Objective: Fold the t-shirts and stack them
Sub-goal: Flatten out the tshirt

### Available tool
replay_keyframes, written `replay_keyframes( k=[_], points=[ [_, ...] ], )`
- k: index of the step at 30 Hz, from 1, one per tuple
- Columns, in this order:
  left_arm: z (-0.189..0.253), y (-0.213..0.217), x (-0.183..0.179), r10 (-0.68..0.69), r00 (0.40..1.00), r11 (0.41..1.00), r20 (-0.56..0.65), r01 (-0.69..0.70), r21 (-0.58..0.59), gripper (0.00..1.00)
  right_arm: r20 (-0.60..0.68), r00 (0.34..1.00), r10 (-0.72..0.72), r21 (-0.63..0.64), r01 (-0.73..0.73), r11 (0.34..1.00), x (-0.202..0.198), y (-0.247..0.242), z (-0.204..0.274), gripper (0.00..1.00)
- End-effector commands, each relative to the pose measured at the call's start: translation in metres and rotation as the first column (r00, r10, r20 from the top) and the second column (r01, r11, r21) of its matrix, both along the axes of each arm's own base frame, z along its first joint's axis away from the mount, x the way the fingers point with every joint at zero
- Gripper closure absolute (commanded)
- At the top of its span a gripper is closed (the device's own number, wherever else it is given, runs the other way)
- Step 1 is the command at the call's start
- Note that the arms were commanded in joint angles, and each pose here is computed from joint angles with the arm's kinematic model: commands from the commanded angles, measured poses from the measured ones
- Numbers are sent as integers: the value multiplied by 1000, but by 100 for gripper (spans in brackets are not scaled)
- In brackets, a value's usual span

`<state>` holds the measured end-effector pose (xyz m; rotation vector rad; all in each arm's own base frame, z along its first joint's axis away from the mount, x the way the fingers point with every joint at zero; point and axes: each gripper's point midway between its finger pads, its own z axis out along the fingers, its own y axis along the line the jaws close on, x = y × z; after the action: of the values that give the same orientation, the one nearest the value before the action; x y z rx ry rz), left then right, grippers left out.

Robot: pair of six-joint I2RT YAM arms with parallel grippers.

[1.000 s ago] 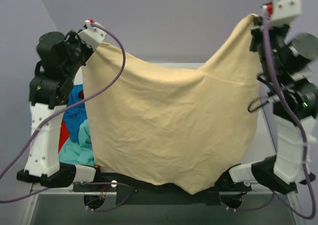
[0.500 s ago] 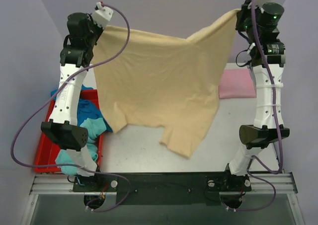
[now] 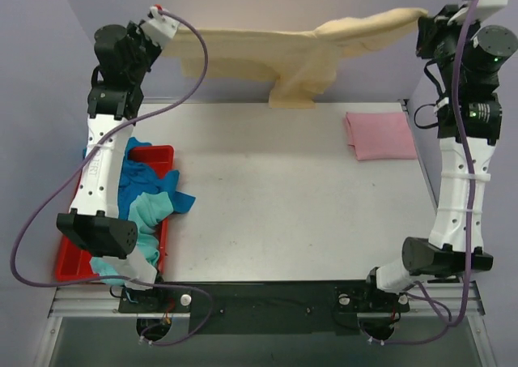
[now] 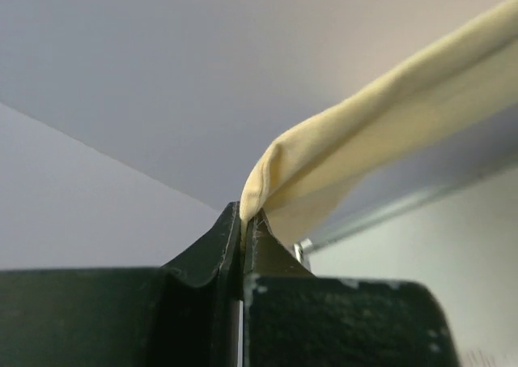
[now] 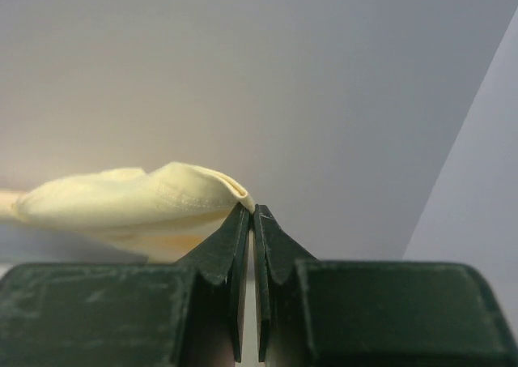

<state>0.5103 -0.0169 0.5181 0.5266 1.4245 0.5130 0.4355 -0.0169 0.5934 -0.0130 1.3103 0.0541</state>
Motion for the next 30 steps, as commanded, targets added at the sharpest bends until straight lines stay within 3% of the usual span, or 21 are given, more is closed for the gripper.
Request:
replay_keyframes(
  k=[1,2,3,4,5,6,7,8,9,10,11,14,17,19,22,25,28,30],
  points=[
    [-68,-11,-24,-104,985,988,-137,118,102,100,-71,996,52,-147,-62,987,-39,11,-42,100],
    [-67,-10,-40,-111,984,983,-137,129,127,100,-120,992,49,-161,-69,985,-57,13,-68,100],
    [-110,-13,-45,-128,966,978,-225,161,134,100,-140,989,47,-157,-69,985,-66,13,-80,100],
    [-116,-13,-63,-138,963,971,-233,178,159,100,-181,982,47,-139,-73,988,-88,16,-108,100],
    [-157,-14,-70,-152,937,965,-314,209,156,100,-191,980,56,-128,-81,988,-103,20,-118,100],
    [-167,-13,-87,-156,930,959,-332,223,174,100,-253,964,76,-100,-104,990,-120,25,-156,100],
    [-211,-18,-98,-178,889,950,-421,268,163,100,-269,959,91,-90,-119,989,-133,30,-169,100],
    [-220,-17,-115,-186,876,942,-445,289,173,100,-327,940,97,-57,-122,991,-149,33,-206,100],
    [-261,-19,-129,-198,828,936,-524,318,149,100,-403,908,113,-16,-131,991,-151,40,-248,100],
    [-267,-20,-142,-208,823,933,-529,329,145,100,-417,903,104,47,-93,995,-165,40,-260,100],
    [-302,-20,-158,-213,773,929,-598,350,122,100,-467,875,129,83,-101,991,-170,46,-283,100],
    [-346,-19,-195,-221,696,919,-683,383,93,100,-656,718,231,245,-87,966,-211,65,-348,100],
    [-390,-15,-231,-213,598,917,-773,396,53,100,-760,594,262,293,-46,955,-246,73,-398,100],
    [-406,-14,-250,-214,546,912,-810,408,34,100,-793,540,281,336,3,942,-268,76,-420,100],
    [-419,-13,-271,-213,469,906,-857,423,6,100,-778,555,293,357,8,934,-274,80,-409,100],
    [-422,-10,-284,-200,420,909,-885,417,-8,100,-825,496,271,309,-5,951,-273,77,-402,100],
    [-413,-3,-274,-158,463,931,-872,363,23,100,-853,466,236,278,24,960,-261,72,-418,100],
    [-402,0,-258,-135,513,949,-847,314,38,100,-835,490,251,292,8,956,-239,75,-423,100]
  ],
)
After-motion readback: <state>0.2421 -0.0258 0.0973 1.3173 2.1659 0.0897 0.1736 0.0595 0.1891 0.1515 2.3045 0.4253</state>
